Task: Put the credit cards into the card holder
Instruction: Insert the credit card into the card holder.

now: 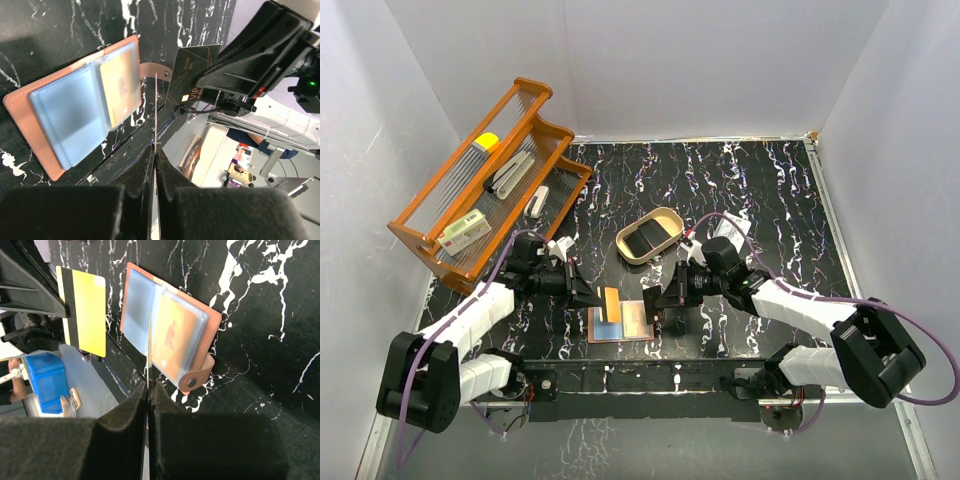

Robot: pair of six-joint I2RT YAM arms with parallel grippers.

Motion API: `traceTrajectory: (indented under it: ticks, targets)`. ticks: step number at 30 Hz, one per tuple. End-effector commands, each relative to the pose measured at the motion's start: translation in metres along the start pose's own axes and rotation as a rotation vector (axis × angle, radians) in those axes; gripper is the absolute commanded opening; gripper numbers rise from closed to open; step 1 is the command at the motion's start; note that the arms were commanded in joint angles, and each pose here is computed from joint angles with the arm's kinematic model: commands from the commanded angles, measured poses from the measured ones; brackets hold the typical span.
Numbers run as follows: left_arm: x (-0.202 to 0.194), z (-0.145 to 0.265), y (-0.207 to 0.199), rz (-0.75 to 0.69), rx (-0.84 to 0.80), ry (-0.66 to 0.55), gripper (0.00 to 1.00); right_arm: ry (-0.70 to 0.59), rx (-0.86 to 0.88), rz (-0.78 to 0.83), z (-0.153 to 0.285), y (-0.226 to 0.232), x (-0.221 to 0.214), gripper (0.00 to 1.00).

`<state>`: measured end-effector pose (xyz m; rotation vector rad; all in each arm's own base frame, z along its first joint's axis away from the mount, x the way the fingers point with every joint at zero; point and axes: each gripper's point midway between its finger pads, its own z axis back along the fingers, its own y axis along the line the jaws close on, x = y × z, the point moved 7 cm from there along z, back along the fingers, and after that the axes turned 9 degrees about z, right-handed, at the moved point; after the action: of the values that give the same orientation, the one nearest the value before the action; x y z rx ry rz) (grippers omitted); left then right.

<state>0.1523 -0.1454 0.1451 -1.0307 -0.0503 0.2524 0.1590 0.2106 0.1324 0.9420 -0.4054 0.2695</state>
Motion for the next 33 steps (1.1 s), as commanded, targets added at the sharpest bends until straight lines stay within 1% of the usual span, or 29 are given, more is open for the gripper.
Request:
traceTrajectory:
  ticks: [1,4,8,13,18,22,26,28,30,33]
  targets:
    - [-0.005,-0.004,0.002,0.093,-0.001,0.037,0.00,-0.032,-0.022,0.053,-0.004,0.004,0.011,0.00]
    - [-0.006,-0.008,0.010,0.114,0.061,0.035,0.00,-0.030,-0.026,0.065,-0.006,0.004,0.012,0.00]
    - [-0.006,-0.013,0.015,0.131,0.070,0.050,0.00,-0.008,-0.053,0.071,-0.012,-0.003,0.010,0.00]
    - [-0.008,-0.024,0.028,0.192,0.069,0.095,0.00,0.038,-0.073,0.073,-0.019,-0.015,0.003,0.00]
    - [-0.008,-0.028,0.025,0.157,0.030,0.085,0.00,0.058,-0.082,0.048,-0.024,-0.024,-0.007,0.00]
    - [-0.009,-0.031,0.026,0.149,0.010,0.111,0.00,0.057,-0.097,0.049,-0.026,-0.029,-0.009,0.00]
    - [-0.008,-0.034,0.027,0.139,0.017,0.107,0.00,0.062,-0.092,0.055,-0.028,-0.030,-0.009,0.00]
    - [-0.008,-0.036,0.029,0.149,0.029,0.121,0.00,0.066,-0.085,0.053,-0.028,-0.029,-0.010,0.00]
    - [-0.008,-0.037,0.034,0.173,0.071,0.122,0.00,0.067,-0.080,0.050,-0.028,-0.029,-0.010,0.00]
    - [-0.009,-0.039,0.037,0.172,0.120,0.129,0.00,0.064,-0.080,0.055,-0.026,-0.028,-0.009,0.00]
